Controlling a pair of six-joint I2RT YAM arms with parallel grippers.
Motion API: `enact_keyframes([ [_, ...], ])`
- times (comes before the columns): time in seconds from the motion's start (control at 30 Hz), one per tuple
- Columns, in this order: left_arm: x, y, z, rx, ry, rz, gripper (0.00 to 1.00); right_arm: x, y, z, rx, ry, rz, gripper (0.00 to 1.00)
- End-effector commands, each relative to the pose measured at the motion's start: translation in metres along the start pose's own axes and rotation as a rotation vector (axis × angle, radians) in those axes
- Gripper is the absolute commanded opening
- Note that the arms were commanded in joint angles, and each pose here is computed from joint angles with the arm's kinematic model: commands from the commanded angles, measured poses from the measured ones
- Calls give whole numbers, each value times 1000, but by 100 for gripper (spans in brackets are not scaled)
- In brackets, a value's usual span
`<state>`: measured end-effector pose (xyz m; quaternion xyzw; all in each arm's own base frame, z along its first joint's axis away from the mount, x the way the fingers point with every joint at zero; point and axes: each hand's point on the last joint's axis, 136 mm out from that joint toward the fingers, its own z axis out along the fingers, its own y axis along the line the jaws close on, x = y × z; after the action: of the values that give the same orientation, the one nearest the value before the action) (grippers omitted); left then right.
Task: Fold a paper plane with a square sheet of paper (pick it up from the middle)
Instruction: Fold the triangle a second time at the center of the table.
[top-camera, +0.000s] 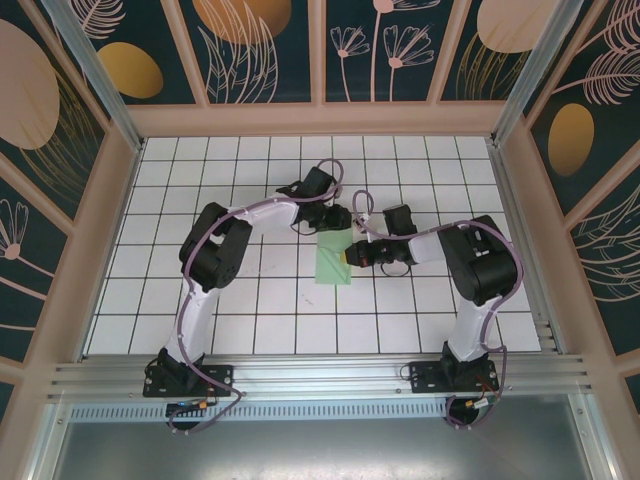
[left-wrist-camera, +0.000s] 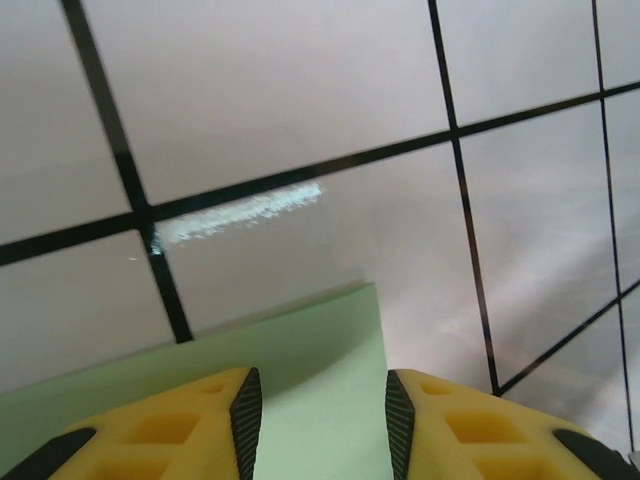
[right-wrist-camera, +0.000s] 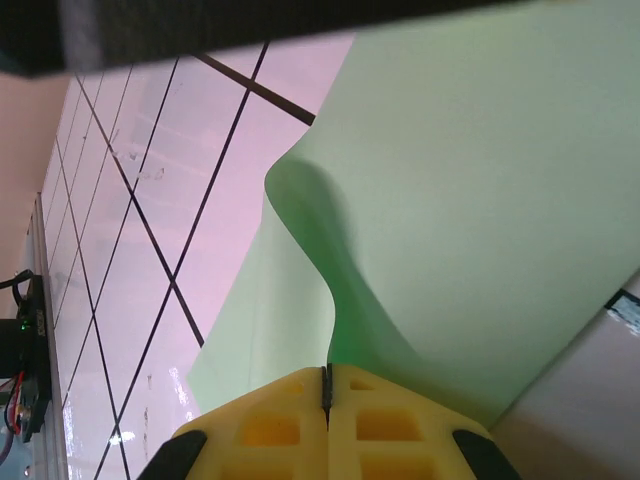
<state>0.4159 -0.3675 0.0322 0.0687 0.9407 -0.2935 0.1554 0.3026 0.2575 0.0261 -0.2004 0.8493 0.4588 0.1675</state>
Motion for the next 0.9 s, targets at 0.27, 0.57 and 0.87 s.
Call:
enact_keyframes([
  [0.27,2,15,-7,-76,-13,-30,35,-9,13,-3,-68,-27,-25,5],
  [0.57,20,38,7,-153,65,19,29,-21,12,-5,-34,-41,-47,5],
  [0.87,32,50,14,-192,138,110,28,-30,-4,2,32,18,-86,6],
])
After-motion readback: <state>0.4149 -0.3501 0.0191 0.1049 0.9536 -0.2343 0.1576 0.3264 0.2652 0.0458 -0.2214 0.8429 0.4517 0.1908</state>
